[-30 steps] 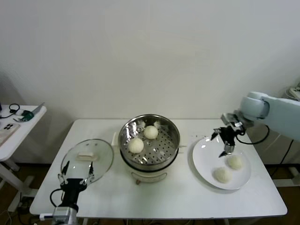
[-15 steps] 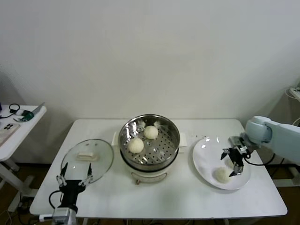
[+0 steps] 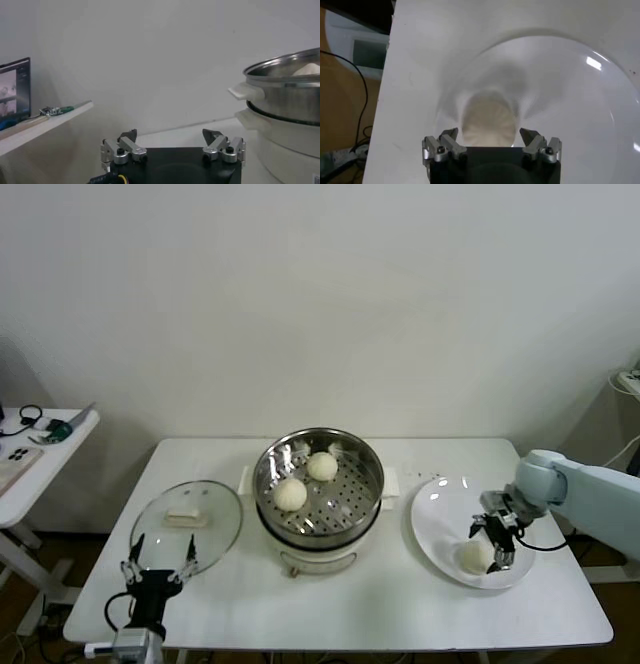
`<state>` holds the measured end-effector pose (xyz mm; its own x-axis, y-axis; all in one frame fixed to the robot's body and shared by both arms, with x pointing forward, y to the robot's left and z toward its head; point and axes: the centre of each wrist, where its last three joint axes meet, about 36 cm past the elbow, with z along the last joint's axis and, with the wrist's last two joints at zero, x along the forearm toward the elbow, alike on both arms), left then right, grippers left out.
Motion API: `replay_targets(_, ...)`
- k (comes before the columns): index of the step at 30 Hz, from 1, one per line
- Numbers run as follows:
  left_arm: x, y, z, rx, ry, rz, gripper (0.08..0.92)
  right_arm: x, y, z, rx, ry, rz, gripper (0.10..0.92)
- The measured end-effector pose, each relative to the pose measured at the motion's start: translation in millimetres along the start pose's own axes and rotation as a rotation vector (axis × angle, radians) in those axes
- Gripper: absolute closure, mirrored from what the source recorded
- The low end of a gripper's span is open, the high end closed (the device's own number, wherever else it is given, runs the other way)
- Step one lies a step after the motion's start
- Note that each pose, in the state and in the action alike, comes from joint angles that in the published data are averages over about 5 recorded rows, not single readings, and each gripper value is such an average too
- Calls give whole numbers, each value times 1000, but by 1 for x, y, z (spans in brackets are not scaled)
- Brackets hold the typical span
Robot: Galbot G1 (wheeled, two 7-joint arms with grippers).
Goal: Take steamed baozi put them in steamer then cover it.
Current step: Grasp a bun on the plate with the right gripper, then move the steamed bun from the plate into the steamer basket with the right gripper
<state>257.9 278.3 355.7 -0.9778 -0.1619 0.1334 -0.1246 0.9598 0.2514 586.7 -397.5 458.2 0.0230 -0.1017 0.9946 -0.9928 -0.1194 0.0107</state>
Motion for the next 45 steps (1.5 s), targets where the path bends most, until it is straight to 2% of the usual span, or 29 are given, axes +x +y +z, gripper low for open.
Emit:
replay_targets(5,0,0,0,0,0,-1,177,-5,-1,-2,1,5,-8,215)
replay_targets(13,-1,0,0,0,0,-3,177,-7,-4,-4,4,4,-18,307)
replay_targets(25,0,0,2,3,2,-6,177,10,-14,-14,43,-10,-9,318)
replay_targets(29,0,0,2,3,1,-5,177,36,-26,-24,105,-7,11,318)
replay_targets(35,0,0,0,4,-3,-4,177,97,-50,-50,259,11,68,318)
replay_targets(45,1,-2,0,10,-3,-2,177,204,-78,-126,578,69,144,318)
